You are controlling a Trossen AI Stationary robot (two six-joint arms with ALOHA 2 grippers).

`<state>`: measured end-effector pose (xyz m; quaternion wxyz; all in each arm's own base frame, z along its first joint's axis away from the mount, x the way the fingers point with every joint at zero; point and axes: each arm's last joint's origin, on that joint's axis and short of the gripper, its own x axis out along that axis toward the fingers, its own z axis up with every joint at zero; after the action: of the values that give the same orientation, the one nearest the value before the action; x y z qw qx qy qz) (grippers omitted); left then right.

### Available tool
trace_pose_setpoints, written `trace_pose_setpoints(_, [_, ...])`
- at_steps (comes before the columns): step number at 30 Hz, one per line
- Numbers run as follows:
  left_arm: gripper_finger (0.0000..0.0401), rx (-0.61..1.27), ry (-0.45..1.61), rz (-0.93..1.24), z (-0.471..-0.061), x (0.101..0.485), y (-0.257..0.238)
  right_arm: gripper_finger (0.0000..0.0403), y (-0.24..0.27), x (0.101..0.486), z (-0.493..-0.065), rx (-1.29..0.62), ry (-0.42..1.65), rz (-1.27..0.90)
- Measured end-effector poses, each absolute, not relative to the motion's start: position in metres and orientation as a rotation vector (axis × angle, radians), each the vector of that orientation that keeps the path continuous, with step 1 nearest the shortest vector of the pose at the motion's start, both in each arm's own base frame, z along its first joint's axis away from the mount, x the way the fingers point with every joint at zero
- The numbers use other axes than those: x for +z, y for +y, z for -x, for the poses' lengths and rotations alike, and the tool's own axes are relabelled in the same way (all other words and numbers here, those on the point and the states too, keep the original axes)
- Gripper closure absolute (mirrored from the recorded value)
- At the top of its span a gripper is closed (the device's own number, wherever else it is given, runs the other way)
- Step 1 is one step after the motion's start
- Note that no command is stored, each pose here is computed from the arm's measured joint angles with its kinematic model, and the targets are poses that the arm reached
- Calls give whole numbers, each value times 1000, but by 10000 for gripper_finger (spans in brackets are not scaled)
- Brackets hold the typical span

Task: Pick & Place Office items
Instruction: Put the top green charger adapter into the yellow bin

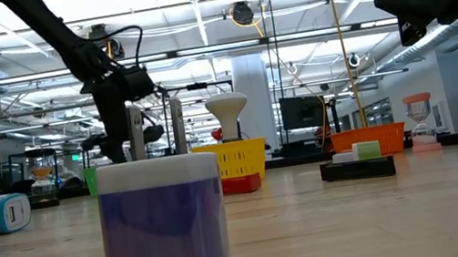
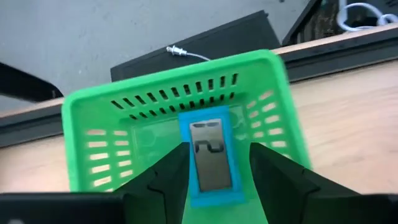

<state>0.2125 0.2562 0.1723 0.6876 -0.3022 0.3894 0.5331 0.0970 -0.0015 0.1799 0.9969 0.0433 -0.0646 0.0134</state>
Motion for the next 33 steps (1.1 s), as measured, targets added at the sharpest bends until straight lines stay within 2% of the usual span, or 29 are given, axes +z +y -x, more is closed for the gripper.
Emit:
trace_pose_setpoints(9, [224, 1161, 834, 624, -213, 199, 243, 399, -1, 180, -97, 29, -129, -87])
trace_pose_setpoints(17, [168, 1159, 849, 625, -212, 198, 241, 399, -1, 180, -97, 29, -129, -87])
trace_pose_setpoints(20, [164, 1136, 874, 594, -210, 204, 237, 399, -1, 180, -97, 31, -129, -88])
trace_pose_setpoints(23, [190, 1063, 902, 502, -213, 216, 224, 399, -1, 180, -97, 35, -125, -144])
trace_pose_setpoints(26, [238, 961, 879, 393, -220, 227, 198, 399, -1, 180, -98, 39, -122, -204])
trace_pose_setpoints(33, [345, 689, 560, 163, -231, 227, 118, 399, -2, 189, -101, 49, -199, -240])
